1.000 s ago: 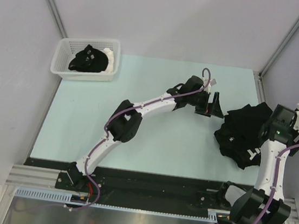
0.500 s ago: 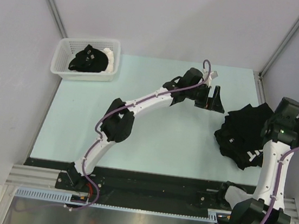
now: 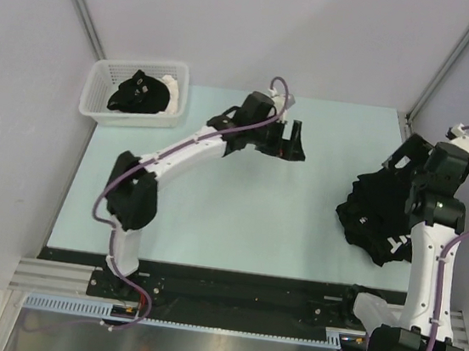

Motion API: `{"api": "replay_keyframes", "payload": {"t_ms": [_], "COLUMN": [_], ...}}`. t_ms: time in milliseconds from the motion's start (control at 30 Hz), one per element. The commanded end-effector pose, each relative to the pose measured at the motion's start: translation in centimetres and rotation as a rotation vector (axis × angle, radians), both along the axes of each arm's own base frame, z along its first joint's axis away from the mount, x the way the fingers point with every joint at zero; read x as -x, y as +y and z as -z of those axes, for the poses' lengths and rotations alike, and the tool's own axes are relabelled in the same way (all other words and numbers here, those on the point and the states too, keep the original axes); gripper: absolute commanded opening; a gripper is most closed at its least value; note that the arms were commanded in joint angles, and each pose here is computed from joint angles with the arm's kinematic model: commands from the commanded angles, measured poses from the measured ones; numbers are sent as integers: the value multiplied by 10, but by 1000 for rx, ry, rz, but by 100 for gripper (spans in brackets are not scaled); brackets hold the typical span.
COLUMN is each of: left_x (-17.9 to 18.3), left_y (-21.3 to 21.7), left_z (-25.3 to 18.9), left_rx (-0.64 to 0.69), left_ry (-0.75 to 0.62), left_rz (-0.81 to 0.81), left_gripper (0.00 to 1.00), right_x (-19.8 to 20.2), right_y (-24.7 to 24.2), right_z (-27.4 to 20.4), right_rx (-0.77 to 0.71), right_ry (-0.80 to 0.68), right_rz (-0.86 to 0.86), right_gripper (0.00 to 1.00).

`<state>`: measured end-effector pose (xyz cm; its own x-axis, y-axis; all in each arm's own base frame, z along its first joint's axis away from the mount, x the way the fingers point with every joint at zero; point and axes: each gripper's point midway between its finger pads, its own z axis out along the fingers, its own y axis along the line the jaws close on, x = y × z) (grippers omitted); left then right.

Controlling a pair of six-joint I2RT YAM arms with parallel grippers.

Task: Fold and stack the t-shirts

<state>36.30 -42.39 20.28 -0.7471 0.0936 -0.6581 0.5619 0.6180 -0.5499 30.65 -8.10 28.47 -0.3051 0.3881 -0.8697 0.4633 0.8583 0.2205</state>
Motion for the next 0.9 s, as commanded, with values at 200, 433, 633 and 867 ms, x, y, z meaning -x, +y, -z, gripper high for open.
{"api": "replay_keyframes", "payload": {"t_ms": [200,433,633,867], "left_x": [35,73,73,62], "left_y": [125,156,198,251], "left_z": [-35,-15,-31,-67], "left_rx": [-121,-148,-236,-294], "left_ry": [-173,-114,-231,-420], "left_rz": [-192,-219,-341,-540], "left_gripper": [100,99,100,99], "right_x": [-60,-102,-133,-153], "right_y": [140,215,267,298], "right_z": [-114,-124,-112,-110], "right_rx": [-188,67,139,186], "right_ry": [-239,-115,-91,-107], "right_rz": [-571,-613,-668,-728], "right_gripper": [100,100,100,100]}}
